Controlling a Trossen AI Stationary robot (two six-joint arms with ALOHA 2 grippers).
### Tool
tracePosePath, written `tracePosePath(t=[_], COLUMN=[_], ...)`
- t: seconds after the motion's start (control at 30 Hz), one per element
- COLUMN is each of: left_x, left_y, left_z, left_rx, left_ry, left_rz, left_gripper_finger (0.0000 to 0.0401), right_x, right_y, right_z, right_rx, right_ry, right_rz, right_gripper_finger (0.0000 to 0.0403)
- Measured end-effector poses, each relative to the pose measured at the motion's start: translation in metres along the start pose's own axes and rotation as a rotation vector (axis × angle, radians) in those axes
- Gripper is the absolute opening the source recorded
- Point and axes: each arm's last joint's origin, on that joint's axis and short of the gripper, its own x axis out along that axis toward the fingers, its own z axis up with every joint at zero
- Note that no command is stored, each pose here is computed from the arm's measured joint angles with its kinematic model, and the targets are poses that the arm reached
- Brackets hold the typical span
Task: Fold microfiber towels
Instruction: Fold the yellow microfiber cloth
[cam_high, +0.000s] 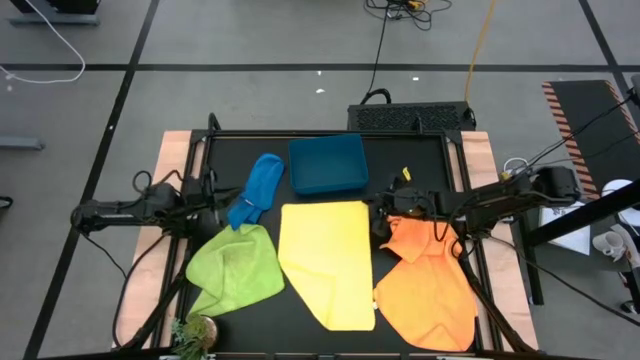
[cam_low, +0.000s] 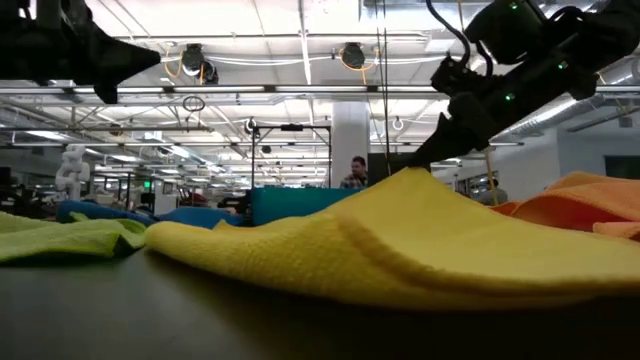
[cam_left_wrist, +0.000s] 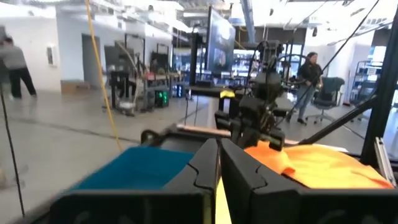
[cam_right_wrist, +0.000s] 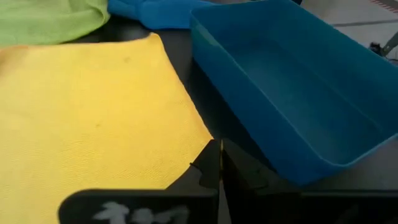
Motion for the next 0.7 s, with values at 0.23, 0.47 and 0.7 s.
tracePosePath(t=[0.23, 0.47, 0.7], left_x=[0.015, 0.033, 0.06], left_y=[-0.002, -0.008, -0.017], left_z=[-0.037, -0.05, -0.044], left_rx=[-0.179, -0.251, -0.257], left_ry=[0.163, 0.274, 0.27], left_rz=[0.025, 0.015, 0.005], left_gripper_finger=[0.0021, 0.0021, 0.0021], right_x=[-0.004, -0.005, -0.005], right_y=[-0.002, -0.003, -0.003], right_z=[-0.011, -0.013, -0.013], right_rx=[0.032, 0.038, 0.045], right_ry=[-0.04, -0.064, -0.067], right_rz=[0.004, 0.007, 0.01], right_gripper_finger=[0.0, 0.0, 0.0])
